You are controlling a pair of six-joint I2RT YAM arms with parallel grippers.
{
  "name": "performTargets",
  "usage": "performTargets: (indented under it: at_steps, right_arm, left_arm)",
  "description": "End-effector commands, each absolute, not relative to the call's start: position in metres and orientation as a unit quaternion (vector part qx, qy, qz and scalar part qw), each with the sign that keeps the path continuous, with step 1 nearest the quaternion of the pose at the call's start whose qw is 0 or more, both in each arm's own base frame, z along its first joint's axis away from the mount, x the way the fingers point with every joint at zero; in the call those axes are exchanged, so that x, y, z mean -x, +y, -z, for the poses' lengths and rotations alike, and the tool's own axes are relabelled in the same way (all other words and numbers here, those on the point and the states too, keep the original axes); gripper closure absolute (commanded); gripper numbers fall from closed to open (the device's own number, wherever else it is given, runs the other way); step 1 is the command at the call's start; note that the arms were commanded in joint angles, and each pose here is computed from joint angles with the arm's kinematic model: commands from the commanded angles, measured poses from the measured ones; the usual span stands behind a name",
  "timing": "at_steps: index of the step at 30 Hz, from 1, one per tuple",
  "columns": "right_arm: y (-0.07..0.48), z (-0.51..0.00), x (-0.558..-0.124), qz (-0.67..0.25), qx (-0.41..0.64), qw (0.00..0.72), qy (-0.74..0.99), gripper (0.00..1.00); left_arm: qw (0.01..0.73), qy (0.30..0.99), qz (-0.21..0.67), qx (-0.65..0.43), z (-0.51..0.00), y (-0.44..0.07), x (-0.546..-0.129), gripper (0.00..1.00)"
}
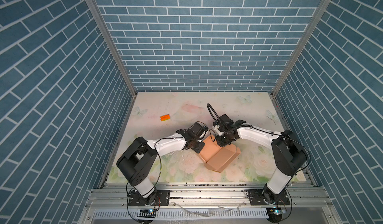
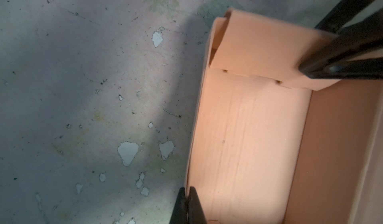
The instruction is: Fold the paper box
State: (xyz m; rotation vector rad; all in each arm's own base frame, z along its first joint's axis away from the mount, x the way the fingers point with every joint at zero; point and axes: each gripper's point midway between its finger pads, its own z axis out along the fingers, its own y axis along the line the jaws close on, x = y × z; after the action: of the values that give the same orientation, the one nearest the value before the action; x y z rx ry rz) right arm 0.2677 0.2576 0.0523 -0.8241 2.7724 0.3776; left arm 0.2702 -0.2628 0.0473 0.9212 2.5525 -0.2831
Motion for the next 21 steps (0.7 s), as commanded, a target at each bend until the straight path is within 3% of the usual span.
performTargets:
  at_steps: [1, 21]
  right_arm:
    - [0.264, -0.064, -0.273, -0.152, 0.275, 0.139, 0.939, 0.76]
    - [0.288, -0.062, -0.290, -0.187, 0.326, 0.197, 0.905, 0.68]
  left_arm:
    - [0.211, 0.916, 0.098, -0.327, -0.047, -0.262, -0.270, 0.96]
    - [0.206, 0.907, 0.111, -0.349, -0.043, -0.270, -0.260, 0.98]
